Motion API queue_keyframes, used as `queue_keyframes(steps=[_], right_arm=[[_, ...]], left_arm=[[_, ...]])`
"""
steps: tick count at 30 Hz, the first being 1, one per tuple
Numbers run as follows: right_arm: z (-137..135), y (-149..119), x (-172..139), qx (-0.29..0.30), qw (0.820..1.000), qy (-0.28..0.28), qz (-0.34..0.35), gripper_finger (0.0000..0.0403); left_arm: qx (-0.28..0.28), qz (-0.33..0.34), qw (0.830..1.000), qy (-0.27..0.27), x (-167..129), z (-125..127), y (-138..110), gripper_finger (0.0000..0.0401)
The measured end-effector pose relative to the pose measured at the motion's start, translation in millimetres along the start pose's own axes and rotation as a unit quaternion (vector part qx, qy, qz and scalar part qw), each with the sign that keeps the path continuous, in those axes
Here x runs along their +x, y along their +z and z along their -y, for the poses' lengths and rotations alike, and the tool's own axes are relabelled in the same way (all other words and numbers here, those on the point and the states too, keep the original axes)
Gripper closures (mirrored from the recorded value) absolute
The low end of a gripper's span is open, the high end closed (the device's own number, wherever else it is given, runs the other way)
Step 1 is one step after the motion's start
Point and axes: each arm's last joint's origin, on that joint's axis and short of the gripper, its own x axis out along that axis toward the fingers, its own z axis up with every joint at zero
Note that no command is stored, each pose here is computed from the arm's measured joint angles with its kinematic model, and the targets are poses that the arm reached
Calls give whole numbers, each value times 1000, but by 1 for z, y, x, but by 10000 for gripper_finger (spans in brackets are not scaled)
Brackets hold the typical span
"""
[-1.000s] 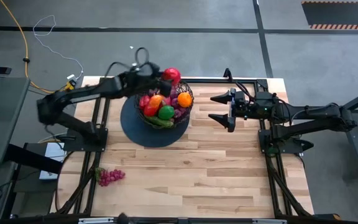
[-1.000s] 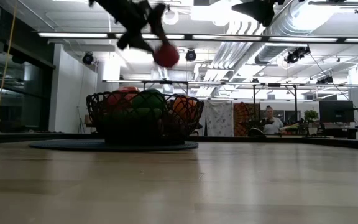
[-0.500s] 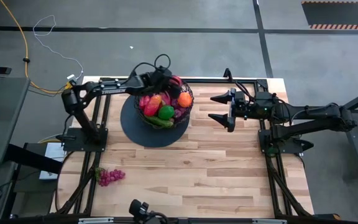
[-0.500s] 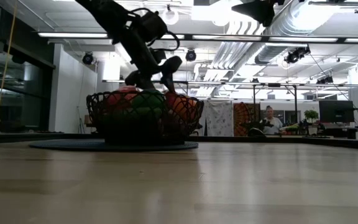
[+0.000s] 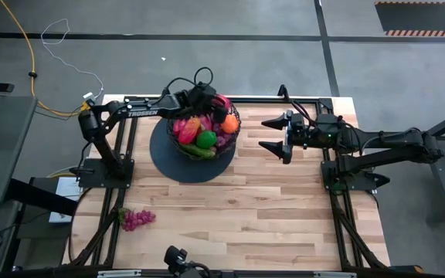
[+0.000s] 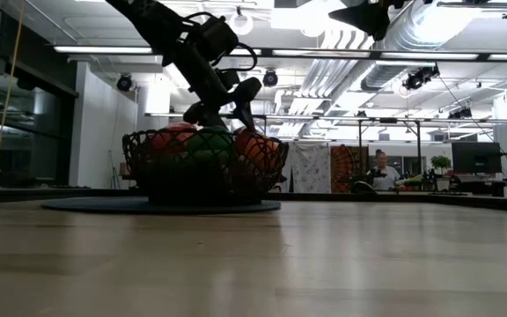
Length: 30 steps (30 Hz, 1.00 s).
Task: Build produce basket
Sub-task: Put the red apple into the black basket, then put the grapes into the black basket
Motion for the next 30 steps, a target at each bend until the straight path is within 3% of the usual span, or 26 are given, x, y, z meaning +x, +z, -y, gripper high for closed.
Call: queue_keyframes(steps=[8,15,19,25,30], right_arm=[[0,0,0,0,1000,0,-1,11],[0,0,0,-4,1000,0,-1,11],[0,0,0,-9,1000,0,-1,11],[0,0,0,-10,1000,0,-1,11],[0,0,0,-10,1000,0,-1,11]], left_arm=[[24,5,999,-48,-19,-1,10,9],[41,46,996,-59,-61,-7,27,6],[37,67,992,-103,-101,-10,36,6],[71,132,959,-242,-180,6,28,6],[70,213,927,-301,-226,26,-11,6]])
